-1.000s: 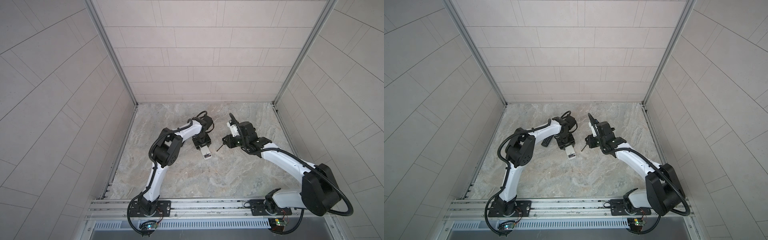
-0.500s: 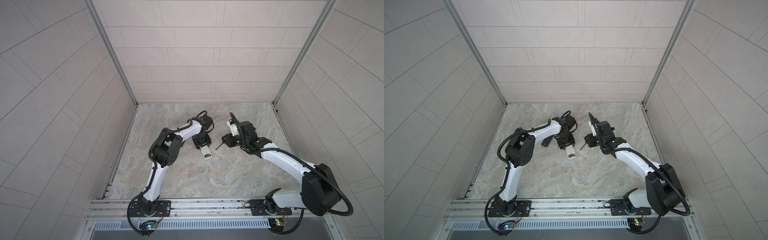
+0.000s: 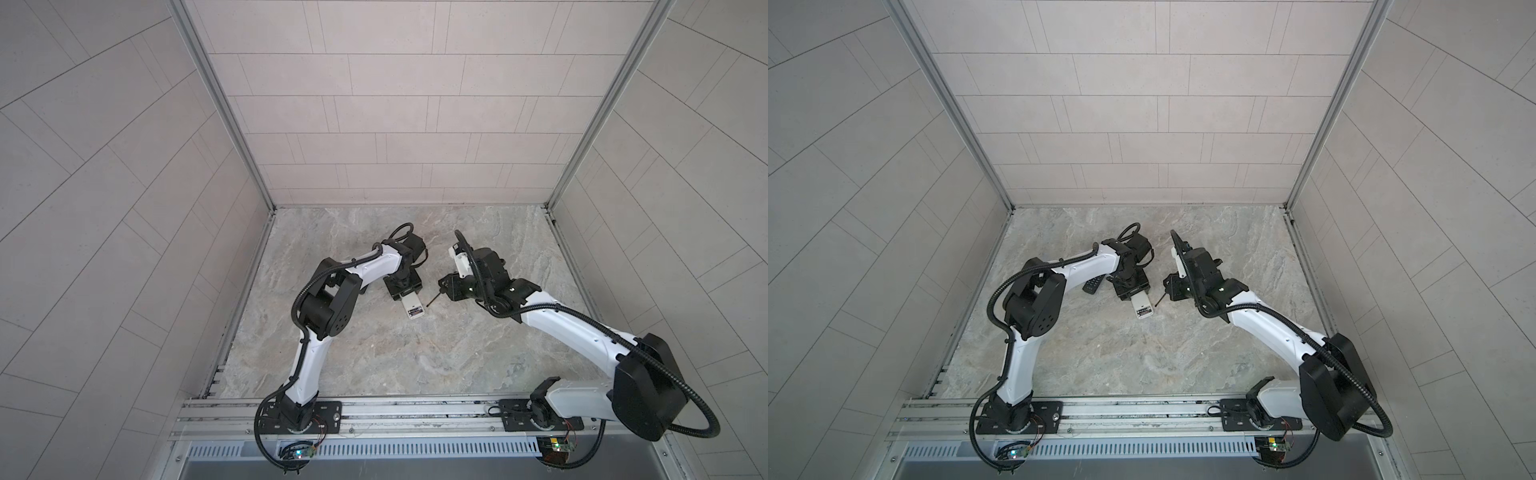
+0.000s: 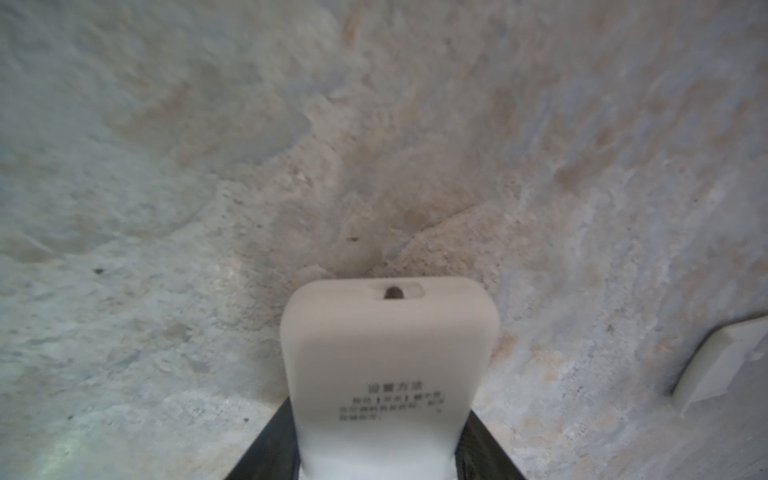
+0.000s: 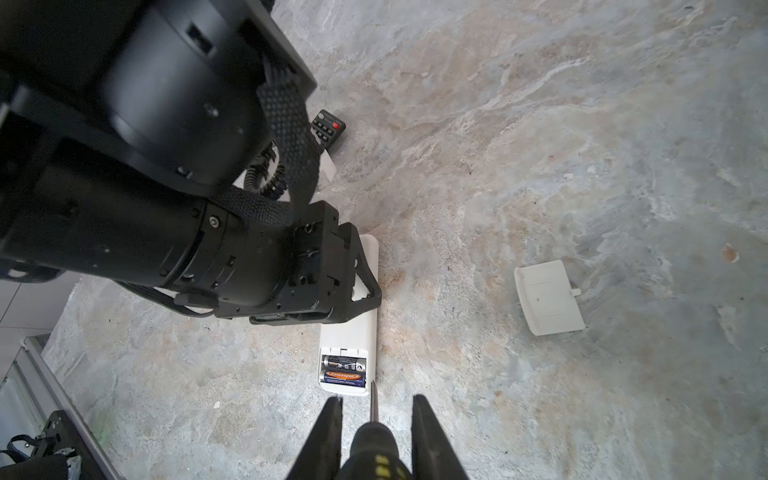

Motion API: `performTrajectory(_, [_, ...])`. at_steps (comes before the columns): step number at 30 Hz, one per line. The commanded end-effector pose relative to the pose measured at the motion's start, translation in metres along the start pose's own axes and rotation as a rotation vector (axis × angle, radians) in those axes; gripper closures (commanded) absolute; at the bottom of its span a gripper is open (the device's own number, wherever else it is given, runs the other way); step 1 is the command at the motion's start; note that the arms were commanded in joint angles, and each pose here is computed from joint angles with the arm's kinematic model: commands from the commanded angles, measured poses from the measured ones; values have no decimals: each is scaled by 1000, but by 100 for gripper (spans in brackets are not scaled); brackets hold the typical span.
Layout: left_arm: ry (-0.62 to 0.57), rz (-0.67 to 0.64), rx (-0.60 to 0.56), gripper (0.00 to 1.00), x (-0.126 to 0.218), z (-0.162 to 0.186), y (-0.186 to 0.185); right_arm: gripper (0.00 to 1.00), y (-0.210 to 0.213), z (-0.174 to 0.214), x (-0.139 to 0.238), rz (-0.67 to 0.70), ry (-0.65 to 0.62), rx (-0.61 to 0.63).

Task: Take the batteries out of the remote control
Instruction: 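Lower the screwdriver tip into the remote's battery compartment with the right gripper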

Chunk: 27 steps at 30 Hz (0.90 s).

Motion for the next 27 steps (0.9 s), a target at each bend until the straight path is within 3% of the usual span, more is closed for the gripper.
performTrajectory(1, [-17, -42, 25, 53, -9, 6, 10, 85, 4, -11, 6, 24, -32, -7])
performTrajectory(27, [2, -68, 76, 56, -15, 10, 15, 87, 8, -4, -21, 54, 97, -31])
Point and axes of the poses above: each gripper's point midway between its finger pads, its own x axis back along the fingers, its own y axis along the line the jaws close on, z = x × y, the point moved 6 cm from there along x, back along the fingers, and after that the axes turned 13 degrees about x, right-handed, at the moved point
